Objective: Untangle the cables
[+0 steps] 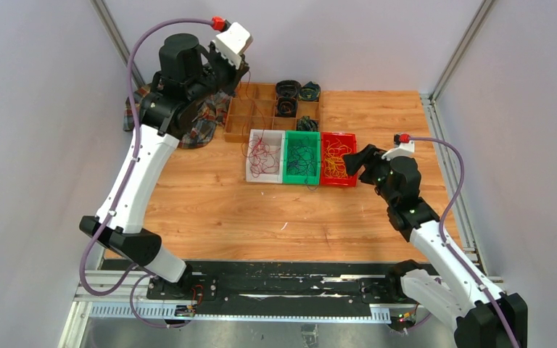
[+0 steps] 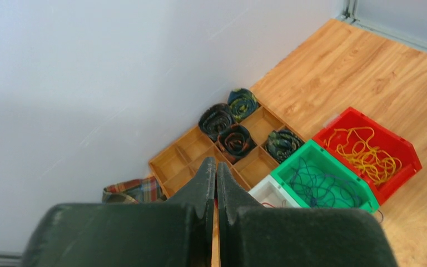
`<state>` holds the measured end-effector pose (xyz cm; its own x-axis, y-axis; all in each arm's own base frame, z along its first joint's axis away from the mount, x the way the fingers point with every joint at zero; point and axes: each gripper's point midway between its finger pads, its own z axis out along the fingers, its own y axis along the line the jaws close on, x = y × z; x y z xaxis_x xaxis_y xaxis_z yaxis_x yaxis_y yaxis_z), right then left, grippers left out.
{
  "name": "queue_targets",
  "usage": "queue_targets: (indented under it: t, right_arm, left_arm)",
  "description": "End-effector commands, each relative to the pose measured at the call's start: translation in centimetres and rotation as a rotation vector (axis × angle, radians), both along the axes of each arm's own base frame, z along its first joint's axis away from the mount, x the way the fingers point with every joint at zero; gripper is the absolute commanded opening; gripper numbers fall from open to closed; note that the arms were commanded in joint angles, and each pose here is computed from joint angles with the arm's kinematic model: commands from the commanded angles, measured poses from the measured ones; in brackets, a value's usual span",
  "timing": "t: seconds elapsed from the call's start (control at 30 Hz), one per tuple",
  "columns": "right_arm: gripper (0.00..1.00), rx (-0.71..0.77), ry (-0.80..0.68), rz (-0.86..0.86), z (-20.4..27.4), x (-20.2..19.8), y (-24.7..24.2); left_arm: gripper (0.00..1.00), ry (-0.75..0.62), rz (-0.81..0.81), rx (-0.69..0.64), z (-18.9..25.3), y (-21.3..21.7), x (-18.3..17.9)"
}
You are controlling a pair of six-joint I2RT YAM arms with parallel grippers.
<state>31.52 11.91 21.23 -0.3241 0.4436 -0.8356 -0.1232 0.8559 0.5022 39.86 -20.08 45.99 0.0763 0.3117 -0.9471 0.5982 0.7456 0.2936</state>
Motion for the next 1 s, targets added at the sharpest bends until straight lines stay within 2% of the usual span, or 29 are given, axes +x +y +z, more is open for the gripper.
queue_targets:
  t: [0.0, 0.27, 0.97]
  right_arm:
    - [0.72, -0.023, 0.009, -0.025, -0.7, 0.2, -0.8]
    - [0.71, -0.021, 0.019, -0.027, -0.9, 0.2, -0.7]
    - [0.70, -0.033, 0.022, -0.038, -1.6, -0.1, -1.1]
  left_arm:
    - [0.00, -0.086, 0.017, -0.024, 3.3, 0.2, 0.7]
    - [0.00, -0.115, 0.013, -0.024, 4.5, -0.2, 1.4]
    - [0.00, 0.108, 0.009, -0.014, -9.3, -3.4, 6.4]
